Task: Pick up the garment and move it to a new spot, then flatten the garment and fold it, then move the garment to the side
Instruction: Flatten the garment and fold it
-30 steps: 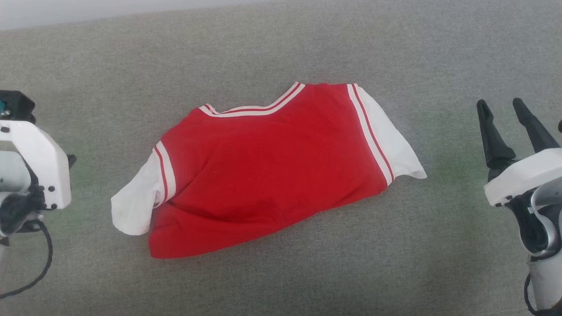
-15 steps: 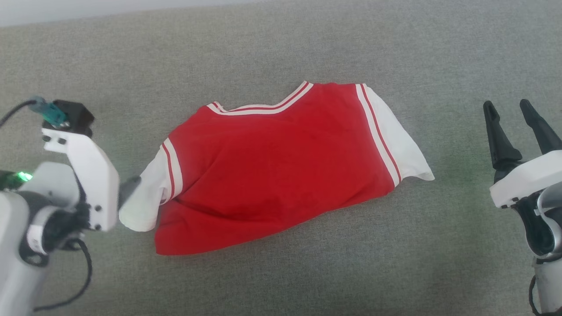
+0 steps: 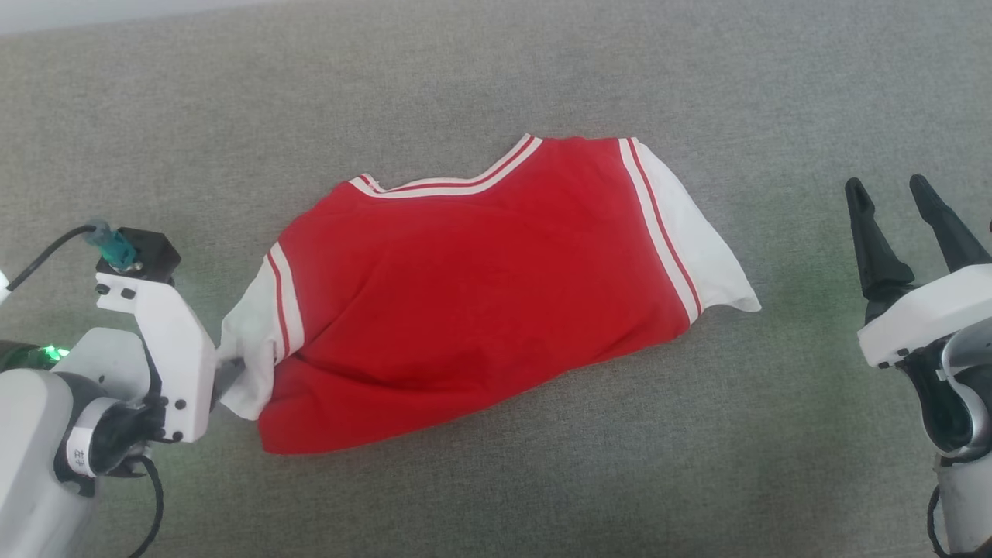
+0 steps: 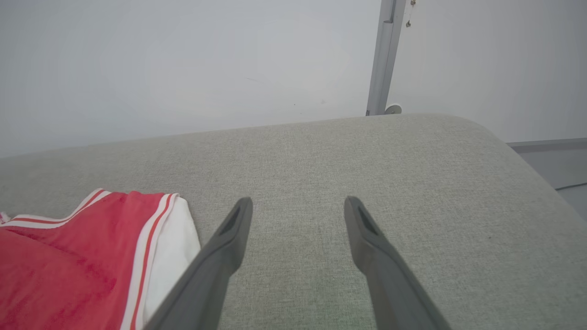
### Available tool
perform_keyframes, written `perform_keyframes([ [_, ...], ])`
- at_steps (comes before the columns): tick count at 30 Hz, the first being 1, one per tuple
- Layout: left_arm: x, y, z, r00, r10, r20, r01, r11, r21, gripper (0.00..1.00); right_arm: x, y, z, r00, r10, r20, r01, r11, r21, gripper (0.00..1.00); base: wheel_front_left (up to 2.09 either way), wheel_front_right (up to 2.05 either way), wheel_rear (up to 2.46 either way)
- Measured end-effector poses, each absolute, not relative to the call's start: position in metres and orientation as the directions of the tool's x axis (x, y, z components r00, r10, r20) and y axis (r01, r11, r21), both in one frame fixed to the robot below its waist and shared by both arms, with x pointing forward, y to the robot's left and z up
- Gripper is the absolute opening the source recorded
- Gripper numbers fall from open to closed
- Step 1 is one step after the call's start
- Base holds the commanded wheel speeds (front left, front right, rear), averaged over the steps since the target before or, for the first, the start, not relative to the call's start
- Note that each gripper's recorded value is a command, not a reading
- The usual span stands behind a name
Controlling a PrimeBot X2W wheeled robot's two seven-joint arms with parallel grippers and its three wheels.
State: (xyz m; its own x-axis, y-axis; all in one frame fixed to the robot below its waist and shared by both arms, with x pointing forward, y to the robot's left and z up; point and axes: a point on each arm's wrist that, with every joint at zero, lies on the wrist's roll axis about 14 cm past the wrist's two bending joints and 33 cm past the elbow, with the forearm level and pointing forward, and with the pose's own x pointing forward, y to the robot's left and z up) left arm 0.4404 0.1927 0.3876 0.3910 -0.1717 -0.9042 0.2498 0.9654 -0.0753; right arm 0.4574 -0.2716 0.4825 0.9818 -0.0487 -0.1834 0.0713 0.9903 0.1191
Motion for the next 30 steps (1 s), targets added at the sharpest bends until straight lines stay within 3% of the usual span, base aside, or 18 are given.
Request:
perform_keyframes([
  [5,0.444,0.192,0.373,0.367,-0.199,-0.908,0.234,0.965,-0.117,1.00,0.457,-0.274,0.478,0.979,-0.055,-0.196,0.079,0.990,0.118,1.00,0.00,0.00,0.00],
  [6,0.444,0.192,0.372,0.361,-0.205,-0.910,0.242,0.963,-0.121,0.88,0.457,-0.274,0.477,0.979,-0.056,-0.197,0.080,0.990,0.117,1.00,0.00,0.00,0.00],
  [7,0.444,0.192,0.371,0.356,-0.211,-0.910,0.246,0.961,-0.126,0.40,0.457,-0.275,0.477,0.979,-0.056,-0.198,0.081,0.990,0.117,1.00,0.00,0.00,0.00],
  [8,0.443,0.191,0.371,0.351,-0.214,-0.911,0.254,0.959,-0.128,0.00,0.457,-0.275,0.477,0.979,-0.057,-0.198,0.081,0.990,0.117,1.00,0.00,0.00,0.00],
  [21,0.451,0.199,0.385,0.402,-0.214,-0.890,0.291,0.952,-0.098,0.00,0.461,-0.273,0.478,0.980,-0.053,-0.191,0.077,0.990,0.119,1.00,0.00,0.00,0.00],
  [30,0.493,0.245,0.426,0.575,-0.079,-0.814,0.232,0.970,0.070,0.00,0.461,-0.273,0.479,0.981,-0.053,-0.187,0.076,0.990,0.118,1.00,0.00,0.00,0.00],
])
